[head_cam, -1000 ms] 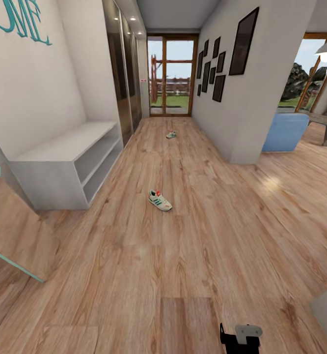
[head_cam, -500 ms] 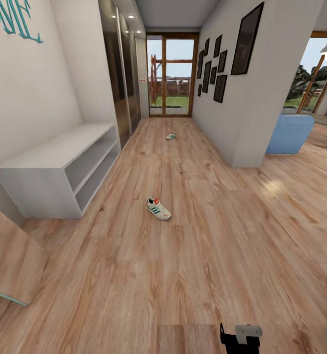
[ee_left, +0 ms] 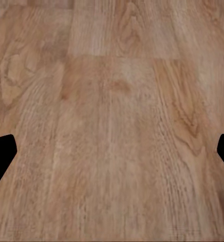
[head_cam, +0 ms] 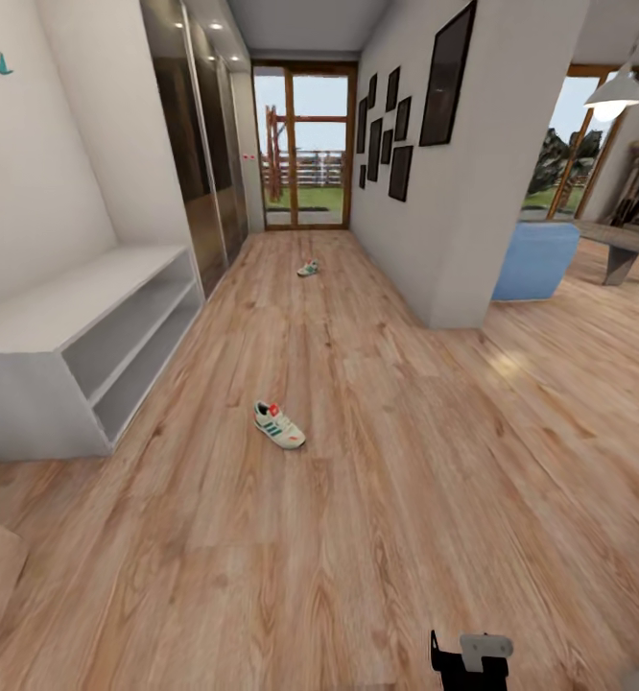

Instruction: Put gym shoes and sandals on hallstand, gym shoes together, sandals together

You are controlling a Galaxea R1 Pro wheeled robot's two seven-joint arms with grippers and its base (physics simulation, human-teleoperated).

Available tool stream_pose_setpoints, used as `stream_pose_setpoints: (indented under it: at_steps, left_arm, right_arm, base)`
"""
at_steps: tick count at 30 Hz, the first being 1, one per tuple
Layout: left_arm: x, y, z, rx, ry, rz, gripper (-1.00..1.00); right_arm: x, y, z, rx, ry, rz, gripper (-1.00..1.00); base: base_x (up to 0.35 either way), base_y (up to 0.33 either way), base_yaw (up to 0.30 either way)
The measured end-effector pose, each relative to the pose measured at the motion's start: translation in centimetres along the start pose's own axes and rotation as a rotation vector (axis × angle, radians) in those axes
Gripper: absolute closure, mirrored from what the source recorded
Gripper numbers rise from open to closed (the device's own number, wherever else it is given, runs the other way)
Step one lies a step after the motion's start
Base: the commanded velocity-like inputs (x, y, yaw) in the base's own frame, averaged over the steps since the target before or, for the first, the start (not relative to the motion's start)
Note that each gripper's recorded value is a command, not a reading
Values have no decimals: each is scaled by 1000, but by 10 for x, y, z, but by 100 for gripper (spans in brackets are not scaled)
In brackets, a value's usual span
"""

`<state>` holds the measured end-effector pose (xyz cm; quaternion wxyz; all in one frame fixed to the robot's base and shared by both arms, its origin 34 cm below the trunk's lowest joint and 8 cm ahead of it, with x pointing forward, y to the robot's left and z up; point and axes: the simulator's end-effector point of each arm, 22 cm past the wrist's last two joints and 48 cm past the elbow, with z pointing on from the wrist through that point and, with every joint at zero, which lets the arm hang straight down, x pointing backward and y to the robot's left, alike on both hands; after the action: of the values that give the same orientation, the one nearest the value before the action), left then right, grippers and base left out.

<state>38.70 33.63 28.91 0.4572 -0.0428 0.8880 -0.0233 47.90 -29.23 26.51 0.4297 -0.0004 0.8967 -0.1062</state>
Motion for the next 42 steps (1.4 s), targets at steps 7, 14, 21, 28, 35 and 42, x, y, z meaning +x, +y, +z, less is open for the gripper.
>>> stream_pose_setpoints:
  at_steps: [7,14,21,28,35,42]
  left_arm:
    - [0,0,0,0,0,0,-100]
    - [0,0,0,-1,1,-1,-100]
    - [0,1,0,-2,1,-1,-100]
    - [1,1,0,-1,1,0,-100]
    - [1,1,0,-2,1,-1,-100]
    - [0,1,0,-2,1,-2,-100]
  right_arm:
    - [0,0,0,0,0,0,-100]
    - [0,0,0,1,-1,1,-100]
    - [-1,-1,0,3,-1,3,-100]
    - [-1,-1,0,3,-1,3,-100]
    - [0,1,0,-5,-1,-1,-100]
    - [0,1,0,-6,-1,-2,-100]
  base:
    - [290,-145,-269]
    - [297,-150,-272]
    - [304,-151,-208]
    - [306,-151,-33]
    - [320,-97,-4]
    - [337,-12,0]
